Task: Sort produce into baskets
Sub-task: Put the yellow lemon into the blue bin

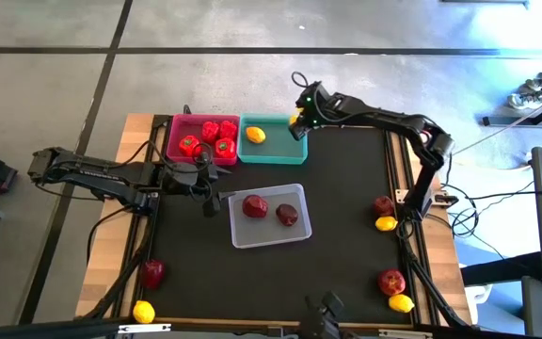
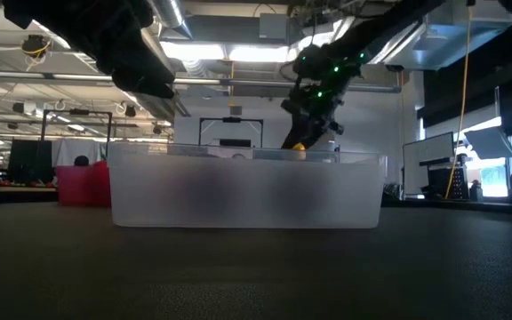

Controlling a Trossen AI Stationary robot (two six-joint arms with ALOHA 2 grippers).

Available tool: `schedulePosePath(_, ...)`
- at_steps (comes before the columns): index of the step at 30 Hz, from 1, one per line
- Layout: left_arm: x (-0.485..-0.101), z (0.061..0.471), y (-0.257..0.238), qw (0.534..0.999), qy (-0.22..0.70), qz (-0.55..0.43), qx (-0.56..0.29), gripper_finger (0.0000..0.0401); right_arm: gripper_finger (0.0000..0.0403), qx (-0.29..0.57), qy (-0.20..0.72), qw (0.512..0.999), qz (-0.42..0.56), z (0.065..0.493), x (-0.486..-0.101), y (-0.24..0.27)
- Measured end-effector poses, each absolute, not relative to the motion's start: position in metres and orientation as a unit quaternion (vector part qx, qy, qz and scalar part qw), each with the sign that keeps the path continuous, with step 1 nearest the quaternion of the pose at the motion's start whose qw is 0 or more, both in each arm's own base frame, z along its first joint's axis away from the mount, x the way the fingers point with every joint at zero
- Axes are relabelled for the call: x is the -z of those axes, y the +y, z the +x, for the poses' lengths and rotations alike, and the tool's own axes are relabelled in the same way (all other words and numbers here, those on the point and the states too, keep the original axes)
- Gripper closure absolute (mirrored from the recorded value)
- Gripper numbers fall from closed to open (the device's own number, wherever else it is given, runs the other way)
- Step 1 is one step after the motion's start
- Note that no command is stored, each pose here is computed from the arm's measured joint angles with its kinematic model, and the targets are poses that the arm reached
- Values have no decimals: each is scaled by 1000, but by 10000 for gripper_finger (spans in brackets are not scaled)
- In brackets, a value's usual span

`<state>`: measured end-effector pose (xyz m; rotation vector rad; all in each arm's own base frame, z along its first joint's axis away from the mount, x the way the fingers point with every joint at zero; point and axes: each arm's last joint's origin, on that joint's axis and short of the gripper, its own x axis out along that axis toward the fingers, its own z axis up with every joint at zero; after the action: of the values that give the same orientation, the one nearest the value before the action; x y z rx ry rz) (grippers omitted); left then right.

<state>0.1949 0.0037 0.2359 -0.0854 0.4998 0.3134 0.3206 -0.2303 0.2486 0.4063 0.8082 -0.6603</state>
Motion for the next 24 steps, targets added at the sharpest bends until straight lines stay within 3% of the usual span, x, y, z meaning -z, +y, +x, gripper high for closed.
schedulePosePath(12,-236,195,4,956,246,-42,-154,83,286,335,421,823,184,336,-200,-244)
schedulePosePath(24,-236,195,4,956,246,-42,-154,83,155,327,445,814,179,334,-196,-241)
